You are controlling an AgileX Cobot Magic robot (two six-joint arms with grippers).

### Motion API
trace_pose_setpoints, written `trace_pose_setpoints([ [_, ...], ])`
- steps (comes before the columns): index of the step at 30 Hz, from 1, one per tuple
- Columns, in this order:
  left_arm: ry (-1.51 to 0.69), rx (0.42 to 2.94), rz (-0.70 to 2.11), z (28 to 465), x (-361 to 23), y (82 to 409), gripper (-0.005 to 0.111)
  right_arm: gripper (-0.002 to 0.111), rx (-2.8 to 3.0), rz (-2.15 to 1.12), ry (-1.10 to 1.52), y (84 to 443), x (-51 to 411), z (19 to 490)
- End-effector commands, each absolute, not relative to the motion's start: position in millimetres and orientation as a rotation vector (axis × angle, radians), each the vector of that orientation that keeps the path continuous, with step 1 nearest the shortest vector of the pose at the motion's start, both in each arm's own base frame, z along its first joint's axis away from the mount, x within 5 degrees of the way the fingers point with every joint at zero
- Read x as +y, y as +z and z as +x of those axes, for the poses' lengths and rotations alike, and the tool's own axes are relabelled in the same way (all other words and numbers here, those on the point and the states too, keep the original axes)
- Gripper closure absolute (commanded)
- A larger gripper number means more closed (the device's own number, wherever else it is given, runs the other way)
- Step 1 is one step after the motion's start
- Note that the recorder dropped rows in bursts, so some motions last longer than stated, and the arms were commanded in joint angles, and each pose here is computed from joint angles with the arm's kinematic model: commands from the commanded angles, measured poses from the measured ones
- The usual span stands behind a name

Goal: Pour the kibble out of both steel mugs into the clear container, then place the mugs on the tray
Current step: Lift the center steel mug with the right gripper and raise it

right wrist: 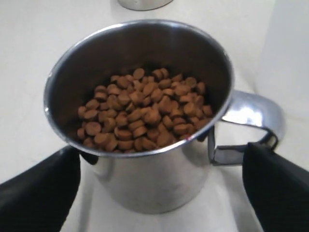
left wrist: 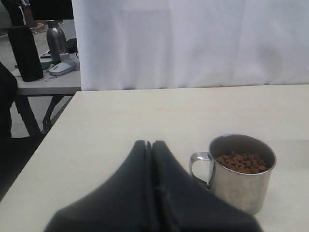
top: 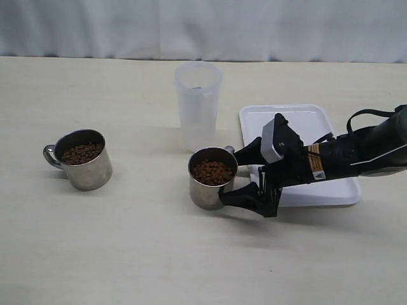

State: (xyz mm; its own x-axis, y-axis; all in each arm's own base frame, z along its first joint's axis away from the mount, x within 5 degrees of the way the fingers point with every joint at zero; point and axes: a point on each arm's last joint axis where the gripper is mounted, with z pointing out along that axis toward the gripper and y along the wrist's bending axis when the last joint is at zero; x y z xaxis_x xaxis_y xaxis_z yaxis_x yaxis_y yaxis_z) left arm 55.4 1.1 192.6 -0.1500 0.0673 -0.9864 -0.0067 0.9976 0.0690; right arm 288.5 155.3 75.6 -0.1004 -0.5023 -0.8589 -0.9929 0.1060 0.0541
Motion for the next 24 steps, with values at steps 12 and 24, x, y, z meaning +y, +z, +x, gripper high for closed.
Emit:
trace_pose_setpoints([
  [12, 0.058, 1.713, 0.043, 56, 1, 192, 0.107, 0.031, 1.491, -1.436, 1.009, 58, 172, 312],
  [24, 0.058, 1.713, 0.043, 56, 1, 192, 0.107, 0.036, 1.479, -1.427, 1.019, 51, 197, 316],
])
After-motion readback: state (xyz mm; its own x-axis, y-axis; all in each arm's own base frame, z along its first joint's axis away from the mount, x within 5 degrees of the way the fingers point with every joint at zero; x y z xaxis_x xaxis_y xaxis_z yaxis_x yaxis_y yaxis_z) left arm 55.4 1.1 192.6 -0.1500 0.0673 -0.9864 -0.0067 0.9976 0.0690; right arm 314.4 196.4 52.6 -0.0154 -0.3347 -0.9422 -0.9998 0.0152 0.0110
